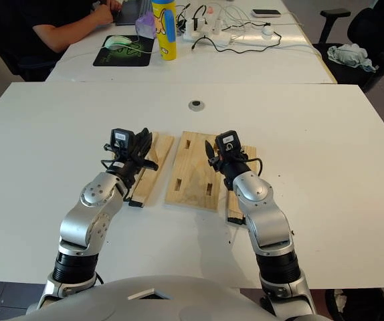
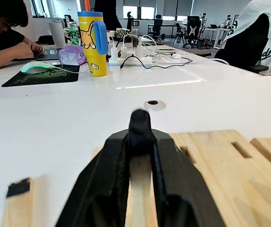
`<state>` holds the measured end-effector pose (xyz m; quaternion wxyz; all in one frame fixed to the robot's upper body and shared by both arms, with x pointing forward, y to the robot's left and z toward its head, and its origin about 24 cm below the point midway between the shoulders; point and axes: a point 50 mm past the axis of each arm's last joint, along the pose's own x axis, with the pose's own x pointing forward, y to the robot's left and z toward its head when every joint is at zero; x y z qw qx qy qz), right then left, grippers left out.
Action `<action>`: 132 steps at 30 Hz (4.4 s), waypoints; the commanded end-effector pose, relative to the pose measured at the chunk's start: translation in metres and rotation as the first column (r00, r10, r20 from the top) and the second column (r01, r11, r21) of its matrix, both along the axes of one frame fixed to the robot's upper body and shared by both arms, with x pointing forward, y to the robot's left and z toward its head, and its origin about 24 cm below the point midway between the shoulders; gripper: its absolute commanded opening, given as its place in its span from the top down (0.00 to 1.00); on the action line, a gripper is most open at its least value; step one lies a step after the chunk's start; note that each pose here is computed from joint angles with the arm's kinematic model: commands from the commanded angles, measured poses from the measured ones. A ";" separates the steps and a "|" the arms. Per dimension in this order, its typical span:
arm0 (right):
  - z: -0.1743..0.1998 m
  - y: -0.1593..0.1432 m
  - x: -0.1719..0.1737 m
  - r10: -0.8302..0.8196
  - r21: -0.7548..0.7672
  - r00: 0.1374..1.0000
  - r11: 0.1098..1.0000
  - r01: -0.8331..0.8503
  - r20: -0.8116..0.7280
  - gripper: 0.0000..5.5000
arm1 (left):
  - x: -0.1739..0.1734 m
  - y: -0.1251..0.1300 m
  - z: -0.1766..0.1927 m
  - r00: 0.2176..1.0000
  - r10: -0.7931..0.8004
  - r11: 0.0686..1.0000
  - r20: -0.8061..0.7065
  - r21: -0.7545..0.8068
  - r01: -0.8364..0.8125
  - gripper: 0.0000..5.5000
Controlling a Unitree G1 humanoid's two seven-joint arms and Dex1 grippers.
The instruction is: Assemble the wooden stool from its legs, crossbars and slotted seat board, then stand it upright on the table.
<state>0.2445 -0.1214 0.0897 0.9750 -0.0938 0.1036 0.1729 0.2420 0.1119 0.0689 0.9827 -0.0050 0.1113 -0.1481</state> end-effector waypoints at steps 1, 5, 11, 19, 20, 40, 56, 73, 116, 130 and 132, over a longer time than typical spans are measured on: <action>0.002 0.003 0.003 0.016 0.002 1.000 1.000 -0.016 0.009 0.58 | 0.001 -0.001 0.005 0.999 -0.002 1.000 0.046 0.001 0.002 0.77; -0.001 0.005 0.004 0.023 0.005 1.000 1.000 -0.023 0.005 0.58 | 0.003 -0.005 0.023 0.989 -0.038 0.999 0.144 -0.017 0.041 0.66; -0.007 0.004 0.008 0.023 0.010 1.000 1.000 -0.023 -0.002 0.58 | -0.003 0.002 0.062 0.944 -0.046 0.996 0.326 -0.052 0.067 0.63; -0.007 0.008 0.017 0.032 0.021 0.999 0.999 -0.032 0.015 0.58 | 0.021 -0.001 0.107 0.899 -0.071 0.988 0.433 -0.096 0.124 0.70; -0.007 0.008 0.018 0.032 0.023 0.999 0.999 -0.032 0.018 0.58 | 0.026 -0.003 0.109 0.904 -0.082 0.985 0.420 -0.103 0.137 0.72; -0.009 0.015 0.028 0.036 0.026 0.999 0.999 -0.037 0.042 0.58 | 0.056 -0.015 0.150 0.866 -0.169 0.934 0.470 -0.203 0.293 1.00; -0.007 0.015 0.029 0.047 0.018 0.998 0.999 -0.047 0.047 0.58 | 0.046 -0.006 0.058 0.981 -0.190 0.965 0.046 -0.174 0.196 1.00; -0.011 0.017 0.030 0.043 0.022 0.998 0.999 -0.044 0.047 0.58 | 0.047 -0.013 0.194 0.734 -0.115 0.953 0.670 -0.134 0.272 1.00; -0.009 0.020 0.032 0.071 0.020 0.996 0.997 -0.072 0.047 0.58 | 0.060 0.005 0.057 0.989 -0.124 0.978 0.079 -0.156 0.136 1.00; -0.019 0.002 0.018 -0.069 0.036 0.997 0.997 0.068 0.031 0.58 | 0.006 0.057 0.071 0.993 -0.013 0.998 0.118 -0.067 0.021 0.71; -0.019 0.000 0.017 -0.082 0.036 0.996 0.996 0.081 0.035 0.58 | -0.008 0.060 0.050 0.997 -0.078 0.997 -0.024 -0.033 0.077 0.66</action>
